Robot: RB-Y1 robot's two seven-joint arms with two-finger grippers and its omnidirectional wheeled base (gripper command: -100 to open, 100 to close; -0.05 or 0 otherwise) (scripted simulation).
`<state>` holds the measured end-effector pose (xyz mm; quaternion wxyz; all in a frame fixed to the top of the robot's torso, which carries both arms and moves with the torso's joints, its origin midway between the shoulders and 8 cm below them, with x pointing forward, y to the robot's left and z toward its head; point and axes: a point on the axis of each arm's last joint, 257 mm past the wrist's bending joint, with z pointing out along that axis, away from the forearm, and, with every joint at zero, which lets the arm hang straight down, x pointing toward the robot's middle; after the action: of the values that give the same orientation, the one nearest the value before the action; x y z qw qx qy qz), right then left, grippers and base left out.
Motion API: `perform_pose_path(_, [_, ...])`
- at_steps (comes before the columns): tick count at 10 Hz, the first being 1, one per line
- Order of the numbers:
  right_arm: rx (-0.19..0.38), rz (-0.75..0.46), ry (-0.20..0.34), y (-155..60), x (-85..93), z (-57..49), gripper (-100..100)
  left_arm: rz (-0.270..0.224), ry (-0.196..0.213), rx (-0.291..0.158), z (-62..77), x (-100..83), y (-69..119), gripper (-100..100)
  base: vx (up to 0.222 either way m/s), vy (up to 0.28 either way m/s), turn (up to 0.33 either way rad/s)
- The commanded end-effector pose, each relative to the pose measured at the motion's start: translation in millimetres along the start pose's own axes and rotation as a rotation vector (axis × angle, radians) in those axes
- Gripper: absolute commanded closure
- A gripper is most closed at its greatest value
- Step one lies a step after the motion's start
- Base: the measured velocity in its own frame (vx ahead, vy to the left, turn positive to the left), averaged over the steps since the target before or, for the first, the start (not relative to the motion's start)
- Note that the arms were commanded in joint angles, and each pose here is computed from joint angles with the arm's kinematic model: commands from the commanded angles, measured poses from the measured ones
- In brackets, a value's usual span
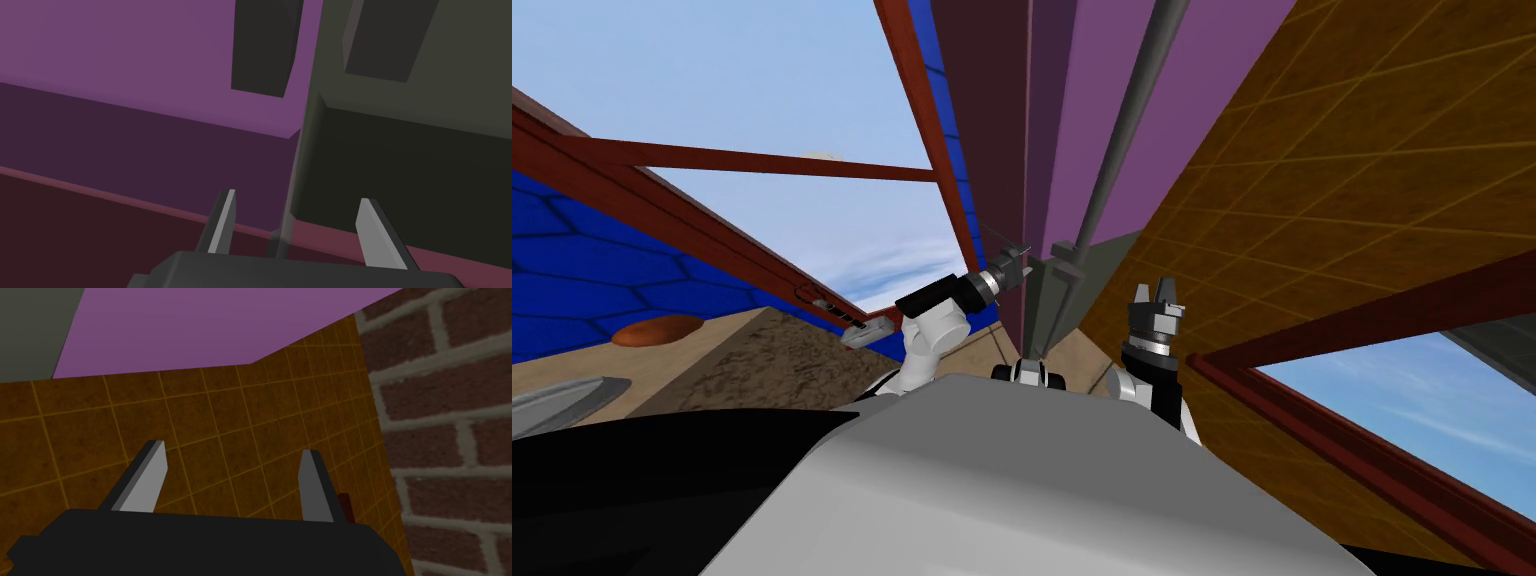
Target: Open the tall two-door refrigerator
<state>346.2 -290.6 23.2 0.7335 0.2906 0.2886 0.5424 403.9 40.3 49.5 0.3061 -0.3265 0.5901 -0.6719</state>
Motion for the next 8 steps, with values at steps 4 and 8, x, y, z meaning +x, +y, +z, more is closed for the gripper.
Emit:
perform_pose_path(4, [0.0, 0.0, 0.0, 0.0, 0.0, 0.0, 0, 0.033, -0.115, 0.061, -10.4, -48.8, -25.5, 100, -0.072, 0.003, -0.234])
perform_pose_path(8, [0.0, 0.0, 0.0, 0.0, 0.0, 0.0, 0, 0.049, -0.217, 0.066, -25.2, -90.3, -29.2, 100, -0.076, 0.003, -0.277])
